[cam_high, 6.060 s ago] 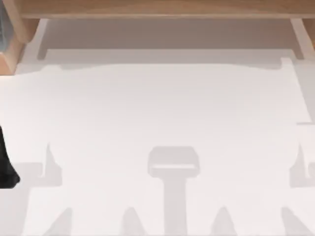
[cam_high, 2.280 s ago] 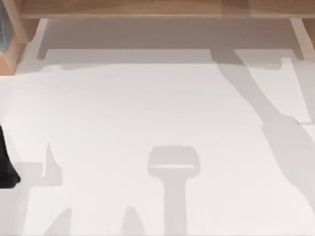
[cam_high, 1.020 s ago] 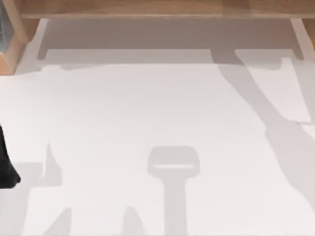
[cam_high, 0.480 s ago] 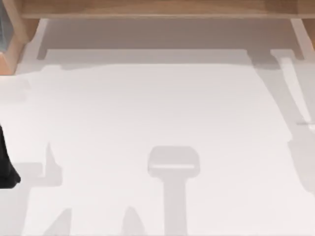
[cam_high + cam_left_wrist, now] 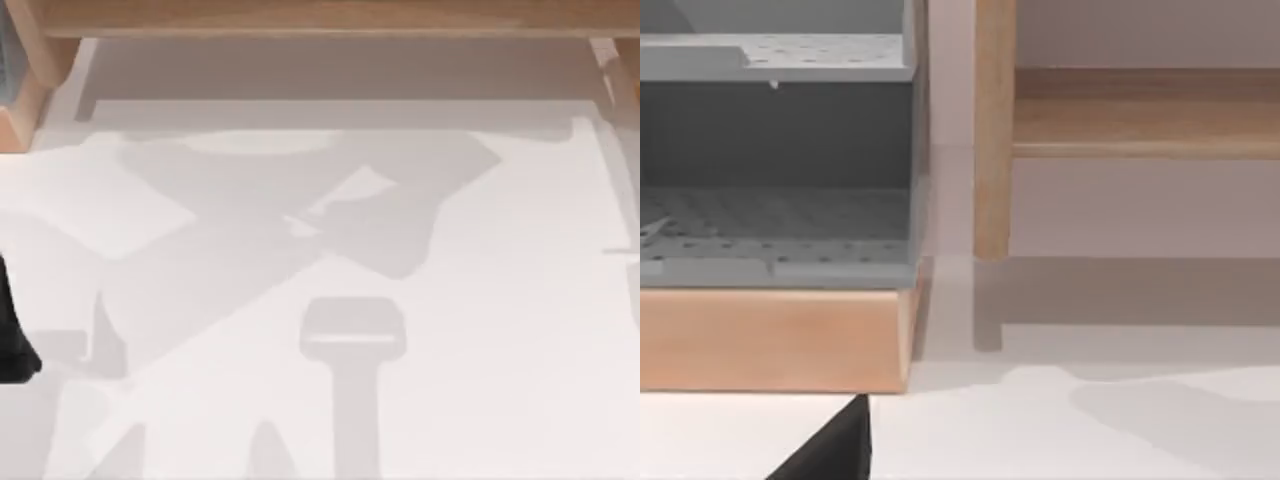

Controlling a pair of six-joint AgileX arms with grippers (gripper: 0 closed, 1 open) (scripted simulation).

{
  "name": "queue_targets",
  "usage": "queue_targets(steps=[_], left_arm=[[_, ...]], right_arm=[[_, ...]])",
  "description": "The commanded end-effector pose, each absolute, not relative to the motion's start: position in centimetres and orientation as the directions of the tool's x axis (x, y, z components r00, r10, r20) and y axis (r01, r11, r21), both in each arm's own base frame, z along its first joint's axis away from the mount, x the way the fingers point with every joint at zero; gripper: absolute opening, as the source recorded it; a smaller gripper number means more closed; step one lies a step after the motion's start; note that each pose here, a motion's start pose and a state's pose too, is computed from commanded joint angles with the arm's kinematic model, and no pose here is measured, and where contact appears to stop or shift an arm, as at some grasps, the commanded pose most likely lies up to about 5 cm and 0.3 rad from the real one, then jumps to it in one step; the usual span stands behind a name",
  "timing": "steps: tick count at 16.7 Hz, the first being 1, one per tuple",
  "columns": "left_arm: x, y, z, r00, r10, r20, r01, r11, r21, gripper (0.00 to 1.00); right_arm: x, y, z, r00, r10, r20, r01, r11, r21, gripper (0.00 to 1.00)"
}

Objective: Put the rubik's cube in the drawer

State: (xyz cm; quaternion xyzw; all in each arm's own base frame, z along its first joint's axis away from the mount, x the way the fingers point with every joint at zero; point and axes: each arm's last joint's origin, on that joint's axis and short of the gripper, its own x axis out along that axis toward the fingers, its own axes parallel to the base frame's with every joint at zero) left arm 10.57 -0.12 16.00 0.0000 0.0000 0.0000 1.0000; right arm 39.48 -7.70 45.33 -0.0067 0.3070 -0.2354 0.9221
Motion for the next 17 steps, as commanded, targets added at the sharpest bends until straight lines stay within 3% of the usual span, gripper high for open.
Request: queue_targets(steps=[4, 8, 12, 17], left_arm=[[10.6, -0.1, 16.0, 1.000, 0.000, 0.000, 0.000, 1.000, 0.000, 1.00], [10.6, -0.1, 16.0, 1.000, 0.000, 0.000, 0.000, 1.000, 0.000, 1.00], [10.6, -0.1, 16.0, 1.000, 0.000, 0.000, 0.000, 1.000, 0.000, 1.00], [10.6, -0.1, 16.0, 1.000, 0.000, 0.000, 0.000, 1.000, 0.000, 1.00]], right_arm=[[43.8, -14.3, 33.9, 0.345, -0.323, -0.881, 0.288, 0.930, -0.228, 0.00], [46.4, -17.5, 22.8, 0.065, -0.105, -0.992, 0.105, 0.990, -0.098, 0.00], [47.4, -18.1, 18.4, 0.003, 0.003, -1.000, 0.013, 1.000, 0.003, 0.00], [47.4, -18.1, 18.2, 0.002, 0.006, -1.000, 0.010, 1.000, 0.006, 0.00]])
